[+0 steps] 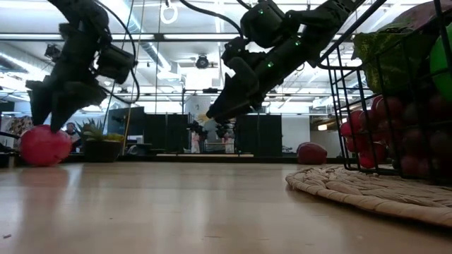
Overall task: Build produce basket
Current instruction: Put the red apple into the black wire basket
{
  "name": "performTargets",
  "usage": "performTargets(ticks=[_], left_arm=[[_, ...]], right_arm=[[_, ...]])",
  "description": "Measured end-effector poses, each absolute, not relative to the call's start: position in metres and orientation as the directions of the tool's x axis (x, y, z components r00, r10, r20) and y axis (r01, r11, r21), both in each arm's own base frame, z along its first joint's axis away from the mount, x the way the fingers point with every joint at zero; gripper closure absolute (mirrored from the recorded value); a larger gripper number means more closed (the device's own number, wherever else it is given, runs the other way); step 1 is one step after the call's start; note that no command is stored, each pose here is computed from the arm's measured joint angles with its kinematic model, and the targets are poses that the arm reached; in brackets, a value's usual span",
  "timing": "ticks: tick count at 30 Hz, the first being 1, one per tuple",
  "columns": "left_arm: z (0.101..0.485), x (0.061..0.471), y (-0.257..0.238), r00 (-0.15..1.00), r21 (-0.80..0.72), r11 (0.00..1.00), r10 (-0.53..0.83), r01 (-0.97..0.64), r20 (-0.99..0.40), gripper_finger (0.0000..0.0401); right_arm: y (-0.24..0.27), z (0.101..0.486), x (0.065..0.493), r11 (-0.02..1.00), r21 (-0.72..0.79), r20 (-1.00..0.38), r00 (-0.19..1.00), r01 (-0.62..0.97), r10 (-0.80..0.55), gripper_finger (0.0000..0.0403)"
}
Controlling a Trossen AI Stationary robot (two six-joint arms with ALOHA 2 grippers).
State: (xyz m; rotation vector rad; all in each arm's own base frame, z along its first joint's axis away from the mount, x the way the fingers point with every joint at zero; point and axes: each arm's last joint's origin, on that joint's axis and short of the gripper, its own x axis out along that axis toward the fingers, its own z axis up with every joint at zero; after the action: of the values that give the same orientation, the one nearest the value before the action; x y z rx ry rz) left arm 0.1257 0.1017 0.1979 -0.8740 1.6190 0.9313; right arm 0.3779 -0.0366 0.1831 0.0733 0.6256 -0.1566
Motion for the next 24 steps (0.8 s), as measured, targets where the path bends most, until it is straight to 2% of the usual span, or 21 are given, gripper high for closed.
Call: performTargets(ticks=[3,8,24], left_arm=[[0.194,0.132,0.104,-0.17,0.083,0.429,-0.168,-0.899,-0.971,0.0088],[0.187,0.137,0.105,-0.195,0.091,0.415,-0.215,-0.905,-0.957,0.0096],[0.18,0.146,0.107,-0.239,0.151,0.483,-0.125,-0.862,-0.963,0.01]], right_arm=[[-0.037,0.183,0.378,0.985,0.022,-0.588,0.799,0.168,-0.124,0.0118],[-0.036,0.182,0.377,0.985,0.033,-0.598,0.793,0.171,-0.118,0.0118],[-0.031,0.179,0.375,0.987,0.044,-0.636,0.766,0.152,-0.09,0.0118]])
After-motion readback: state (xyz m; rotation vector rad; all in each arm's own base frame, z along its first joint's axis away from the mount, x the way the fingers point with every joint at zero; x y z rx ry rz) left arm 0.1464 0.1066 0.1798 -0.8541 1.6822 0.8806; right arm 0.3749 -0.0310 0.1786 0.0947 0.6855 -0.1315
